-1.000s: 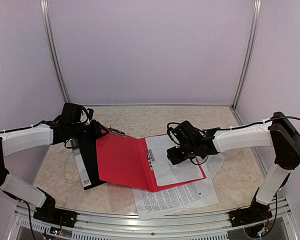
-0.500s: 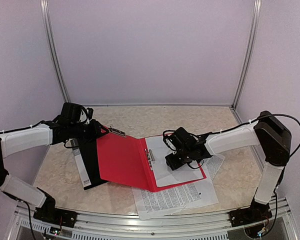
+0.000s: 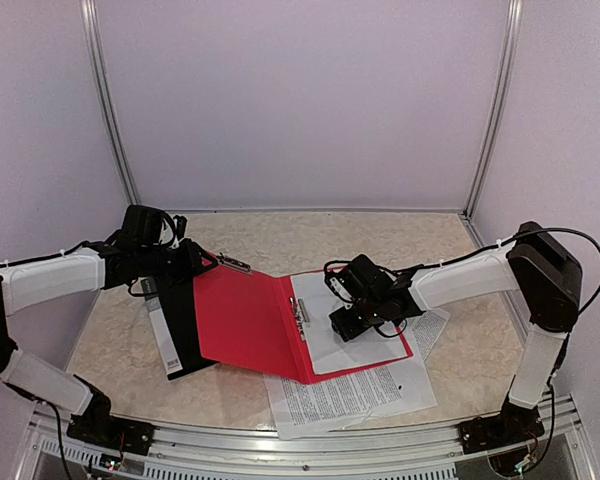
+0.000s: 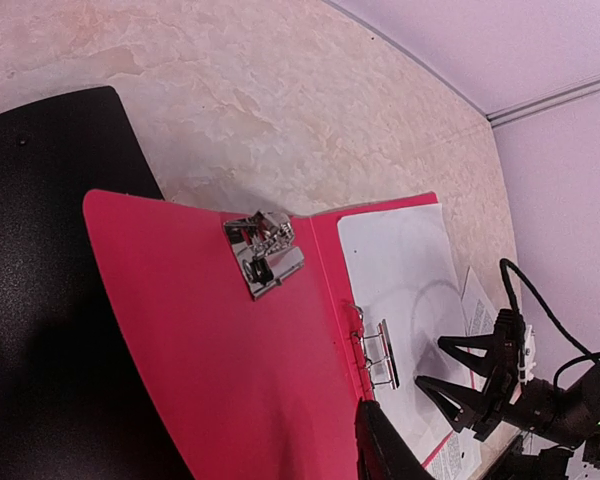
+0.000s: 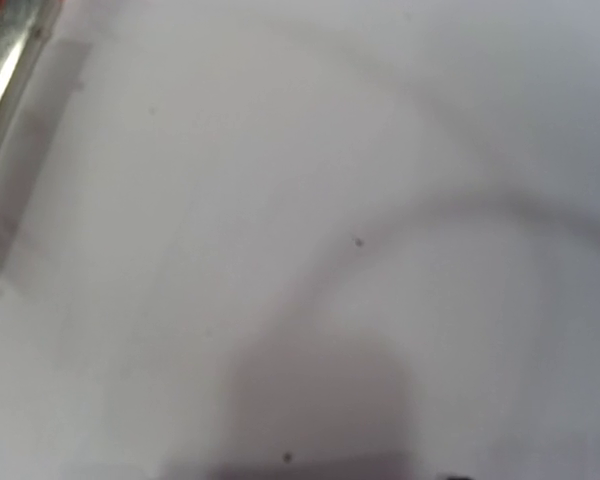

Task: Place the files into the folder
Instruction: Insert the spring clip onto the folder.

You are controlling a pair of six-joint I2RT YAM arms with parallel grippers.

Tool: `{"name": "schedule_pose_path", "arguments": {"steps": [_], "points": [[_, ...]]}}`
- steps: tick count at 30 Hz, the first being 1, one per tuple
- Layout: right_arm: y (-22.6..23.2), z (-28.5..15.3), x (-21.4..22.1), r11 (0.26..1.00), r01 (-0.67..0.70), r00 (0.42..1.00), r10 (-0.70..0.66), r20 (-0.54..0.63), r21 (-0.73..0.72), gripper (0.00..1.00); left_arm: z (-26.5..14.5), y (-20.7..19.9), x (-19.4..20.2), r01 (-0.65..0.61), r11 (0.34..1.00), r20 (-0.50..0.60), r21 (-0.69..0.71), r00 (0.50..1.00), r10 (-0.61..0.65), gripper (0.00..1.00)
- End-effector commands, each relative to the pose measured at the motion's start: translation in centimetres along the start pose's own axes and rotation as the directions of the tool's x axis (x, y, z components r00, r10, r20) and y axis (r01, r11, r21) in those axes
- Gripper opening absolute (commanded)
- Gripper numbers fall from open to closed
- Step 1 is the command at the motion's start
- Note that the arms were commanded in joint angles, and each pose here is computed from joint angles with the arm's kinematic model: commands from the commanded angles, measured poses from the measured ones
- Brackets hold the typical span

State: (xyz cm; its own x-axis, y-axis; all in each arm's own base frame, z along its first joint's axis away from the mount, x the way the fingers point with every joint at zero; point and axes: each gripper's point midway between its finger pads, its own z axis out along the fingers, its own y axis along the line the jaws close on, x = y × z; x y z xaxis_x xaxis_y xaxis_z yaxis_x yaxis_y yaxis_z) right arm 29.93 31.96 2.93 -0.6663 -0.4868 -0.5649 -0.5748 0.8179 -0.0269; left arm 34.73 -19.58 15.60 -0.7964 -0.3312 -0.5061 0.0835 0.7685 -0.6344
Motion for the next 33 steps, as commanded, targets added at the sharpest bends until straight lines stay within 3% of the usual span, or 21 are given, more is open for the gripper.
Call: {"name": "schedule_pose_path", "arguments": {"steps": [1,12,33], "points": [[0.4,-0.5,-0.8,1.0,0.027,1.0,-0.027,0.008,-0.004,0.63,0.2,0.1,0.1,-0.013,1.0,-0.004,-0.011,1.0,0.013,0.33],[1.5,-3.8,-5.0,0.998,0.03,0.994,-0.023,0.111,-0.06,0.68,0.0,-0.1,-0.1,-0.016,1.0,-0.002,-0.017,1.0,0.016,0.39],[1.1,3.1,2.6,0.997,0.066,0.996,-0.068,-0.062,-0.042,0.62,0.0,2.2,0.8,-0.038,0.994,-0.019,-0.107,0.999,0.036,0.4]]}}
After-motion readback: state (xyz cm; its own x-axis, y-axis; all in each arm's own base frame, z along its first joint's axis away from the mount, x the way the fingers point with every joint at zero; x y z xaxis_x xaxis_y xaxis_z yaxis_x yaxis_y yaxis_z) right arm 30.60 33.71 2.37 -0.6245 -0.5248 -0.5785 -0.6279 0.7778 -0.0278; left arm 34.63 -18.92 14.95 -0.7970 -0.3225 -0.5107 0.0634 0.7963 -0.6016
